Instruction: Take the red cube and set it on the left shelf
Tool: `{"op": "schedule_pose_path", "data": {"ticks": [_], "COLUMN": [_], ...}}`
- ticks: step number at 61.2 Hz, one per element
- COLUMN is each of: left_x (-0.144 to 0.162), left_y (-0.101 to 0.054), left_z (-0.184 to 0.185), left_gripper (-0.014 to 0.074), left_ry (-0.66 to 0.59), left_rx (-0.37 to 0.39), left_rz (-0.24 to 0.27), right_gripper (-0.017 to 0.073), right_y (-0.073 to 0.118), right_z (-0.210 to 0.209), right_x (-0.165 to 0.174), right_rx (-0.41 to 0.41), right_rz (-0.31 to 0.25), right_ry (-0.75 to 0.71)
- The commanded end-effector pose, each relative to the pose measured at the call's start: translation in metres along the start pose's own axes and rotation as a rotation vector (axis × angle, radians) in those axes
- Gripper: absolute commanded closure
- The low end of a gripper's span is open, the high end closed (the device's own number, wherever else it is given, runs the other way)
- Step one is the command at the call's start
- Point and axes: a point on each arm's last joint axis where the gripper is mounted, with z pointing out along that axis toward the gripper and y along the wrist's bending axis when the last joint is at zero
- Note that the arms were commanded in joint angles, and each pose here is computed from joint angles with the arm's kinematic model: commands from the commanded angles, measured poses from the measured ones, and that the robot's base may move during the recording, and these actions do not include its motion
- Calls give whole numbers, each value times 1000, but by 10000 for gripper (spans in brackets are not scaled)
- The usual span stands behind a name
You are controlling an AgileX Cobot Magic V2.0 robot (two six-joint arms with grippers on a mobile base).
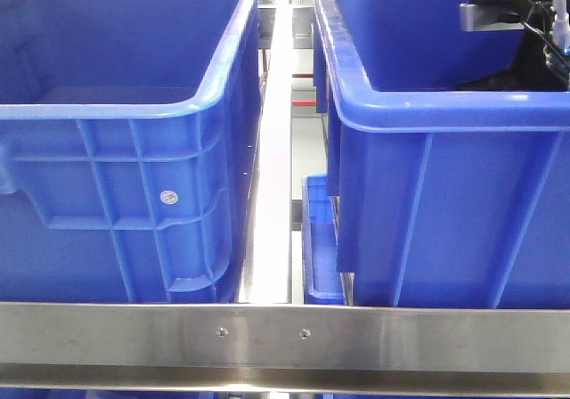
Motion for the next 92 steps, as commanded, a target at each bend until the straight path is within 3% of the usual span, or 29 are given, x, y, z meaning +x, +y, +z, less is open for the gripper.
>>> {"op": "schedule_pose_path", "data": {"ticks": [1, 5, 22, 29, 43, 48, 50, 60, 80, 92], "left_x": [-1, -1, -1, -1, -1, -1, -1, -1, -1, -1], "left_y": [0, 0, 0, 0, 0, 0, 0, 0, 0, 0], "left_z": [0, 0, 0, 0, 0, 0, 0, 0, 0, 0], "left_gripper": [492, 492, 492, 492, 492, 492, 492, 492, 492, 492], "left_ry": [-78, -78, -78, -78, -78, -78, -78, -78, -78, -78], "left_rx": [4, 4, 4, 4, 4, 4, 4, 4, 4, 4], "left_rz": [-5, -5, -5, -5, -5, -5, -5, -5, -5, -5], "right_gripper": [-21, -73, -48, 67, 424, 510, 505, 503, 503, 503], "right_y": [1, 1, 0, -1, -4, -6, -6, -10, -19, -22], "right_z": [-22, -22, -49, -83, -161, -184, -192, -216, -189, -180], "right_x": [-15, -15, -16, -15, 1, 11, 16, 66, 189, 232], "right_rx": [-8, -7, -11, -17, -32, -36, -38, -49, -62, -68], "right_rz": [-11, -10, -9, -7, 0, 1, 2, 3, 3, 6], "right_ry": [-120, -116, -184, -275, -484, -547, -571, -697, -830, -925]}}
